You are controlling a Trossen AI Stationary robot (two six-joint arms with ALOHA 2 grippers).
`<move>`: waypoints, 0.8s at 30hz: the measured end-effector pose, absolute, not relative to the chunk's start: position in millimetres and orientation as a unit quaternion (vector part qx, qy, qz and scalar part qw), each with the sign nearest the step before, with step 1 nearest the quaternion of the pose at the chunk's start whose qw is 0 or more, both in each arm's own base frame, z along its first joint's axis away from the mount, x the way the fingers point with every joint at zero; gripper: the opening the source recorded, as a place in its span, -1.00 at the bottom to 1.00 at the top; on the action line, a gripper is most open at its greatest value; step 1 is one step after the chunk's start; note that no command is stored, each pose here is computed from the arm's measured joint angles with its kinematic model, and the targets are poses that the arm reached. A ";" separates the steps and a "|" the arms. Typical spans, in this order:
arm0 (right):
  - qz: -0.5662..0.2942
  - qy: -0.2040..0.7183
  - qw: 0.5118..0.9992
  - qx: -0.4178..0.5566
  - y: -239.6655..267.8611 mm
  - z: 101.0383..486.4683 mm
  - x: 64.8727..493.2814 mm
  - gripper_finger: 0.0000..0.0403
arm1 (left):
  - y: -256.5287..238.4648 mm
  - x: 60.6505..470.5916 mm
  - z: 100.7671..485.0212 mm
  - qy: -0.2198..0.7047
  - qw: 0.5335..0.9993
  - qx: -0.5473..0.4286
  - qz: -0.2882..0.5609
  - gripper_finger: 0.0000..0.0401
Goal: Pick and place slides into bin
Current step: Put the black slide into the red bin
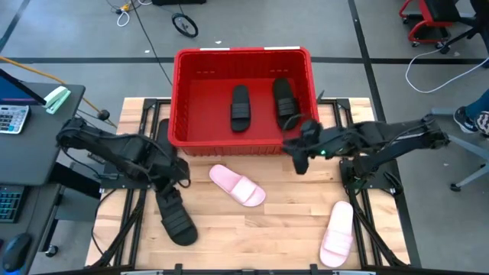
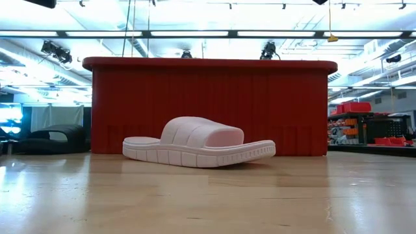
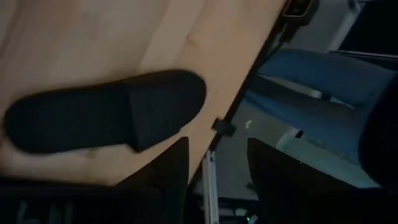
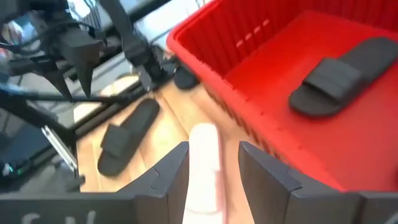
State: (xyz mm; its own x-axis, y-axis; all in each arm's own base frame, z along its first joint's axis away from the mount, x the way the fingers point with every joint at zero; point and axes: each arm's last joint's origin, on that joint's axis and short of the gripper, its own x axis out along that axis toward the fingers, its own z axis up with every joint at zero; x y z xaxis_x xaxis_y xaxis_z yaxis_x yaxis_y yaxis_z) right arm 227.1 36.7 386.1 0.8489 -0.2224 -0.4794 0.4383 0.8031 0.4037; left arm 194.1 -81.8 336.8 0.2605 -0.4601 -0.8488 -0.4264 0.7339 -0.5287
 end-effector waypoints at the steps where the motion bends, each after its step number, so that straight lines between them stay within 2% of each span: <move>1: -0.177 0.216 0.926 0.255 39.5 383.2 230.6 -0.29 | -86.8 198.6 333.5 0.610 0.707 -0.358 -0.013 -0.16; 5: -0.170 0.240 0.924 0.243 49.5 372.7 241.9 -0.29 | -105.2 211.9 317.9 0.630 0.715 -0.303 -0.024 -0.16; 11: -0.157 0.265 0.921 0.238 65.7 361.3 251.3 -0.29 | -123.9 219.1 291.6 0.692 0.679 -0.243 -0.027 -0.21; 19: -0.133 0.274 0.920 0.247 83.6 359.0 248.4 -0.29 | -124.3 200.6 231.0 0.739 0.632 -0.235 -0.011 -0.27; 24: -0.120 0.276 0.922 0.244 89.9 359.7 245.4 -0.29 | -112.5 191.1 203.2 0.726 0.631 -0.272 -0.027 -0.33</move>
State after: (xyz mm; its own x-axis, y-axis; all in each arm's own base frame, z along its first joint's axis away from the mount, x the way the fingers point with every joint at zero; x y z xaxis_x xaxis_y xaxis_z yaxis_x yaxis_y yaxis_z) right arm 245.4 89.9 359.7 0.8184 -0.0870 -0.5680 0.3569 0.8517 0.3837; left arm 191.1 -112.5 203.2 -0.0561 -0.4285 -0.9018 -0.3607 0.8509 -0.3819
